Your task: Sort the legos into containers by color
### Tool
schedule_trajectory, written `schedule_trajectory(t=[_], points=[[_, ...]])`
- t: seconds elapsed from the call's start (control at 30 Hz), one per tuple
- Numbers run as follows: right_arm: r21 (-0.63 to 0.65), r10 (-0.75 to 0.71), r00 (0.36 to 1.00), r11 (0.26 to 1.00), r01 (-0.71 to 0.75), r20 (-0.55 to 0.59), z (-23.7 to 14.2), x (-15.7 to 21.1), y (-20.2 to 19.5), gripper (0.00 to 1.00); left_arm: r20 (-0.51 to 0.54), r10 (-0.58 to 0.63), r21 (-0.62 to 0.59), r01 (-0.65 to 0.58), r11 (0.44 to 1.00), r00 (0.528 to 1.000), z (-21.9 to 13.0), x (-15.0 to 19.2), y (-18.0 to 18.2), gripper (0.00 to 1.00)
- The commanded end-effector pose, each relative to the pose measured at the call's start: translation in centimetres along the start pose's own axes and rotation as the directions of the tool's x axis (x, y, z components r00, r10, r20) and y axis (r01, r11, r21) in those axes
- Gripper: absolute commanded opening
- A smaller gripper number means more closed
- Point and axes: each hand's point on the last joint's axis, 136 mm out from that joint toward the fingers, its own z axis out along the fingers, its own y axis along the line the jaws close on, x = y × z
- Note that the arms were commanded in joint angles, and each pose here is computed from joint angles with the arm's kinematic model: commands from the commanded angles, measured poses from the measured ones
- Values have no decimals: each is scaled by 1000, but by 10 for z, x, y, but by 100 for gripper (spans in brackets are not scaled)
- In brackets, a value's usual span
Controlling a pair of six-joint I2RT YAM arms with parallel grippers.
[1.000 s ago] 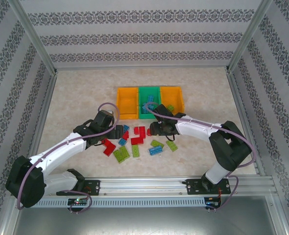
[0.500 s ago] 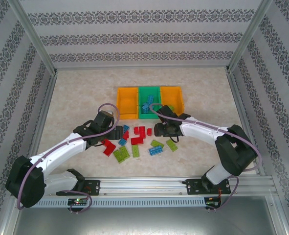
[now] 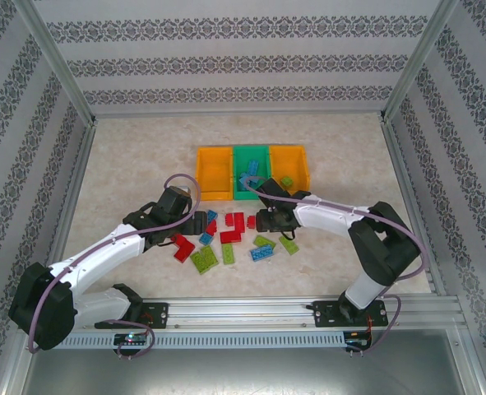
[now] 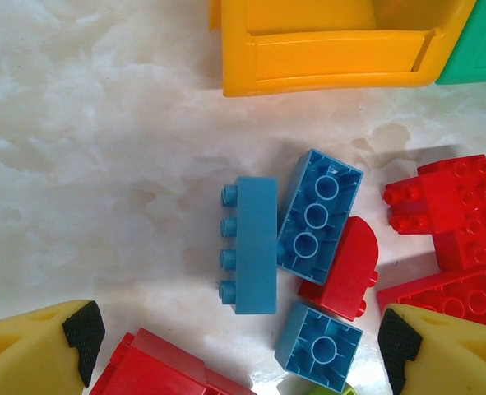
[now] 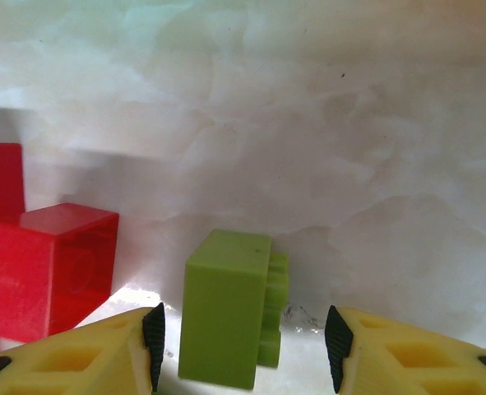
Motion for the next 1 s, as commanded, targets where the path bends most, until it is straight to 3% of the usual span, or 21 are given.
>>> schedule_trajectory(t=[0.0,0.27,0.67,0.97], points=[[17,-17,1000,1000,17,25,0,-11,3,52,20,-24,-7,24,1000,1000,-1,-1,4,89],[46,-26,996,999,22,81,-18,-17,-7,27,22,-23,-15,23,1000,999,-2,-1,6,89],[50,17,972,998,-30,233,-69,-79,-42,26,19,3,22,-3,1000,1000,-7,0,0,89],[89,33,967,994,-57,254,-57,-137,-61,26,-5,41,62,-40,997,999,-10,12,-5,90]])
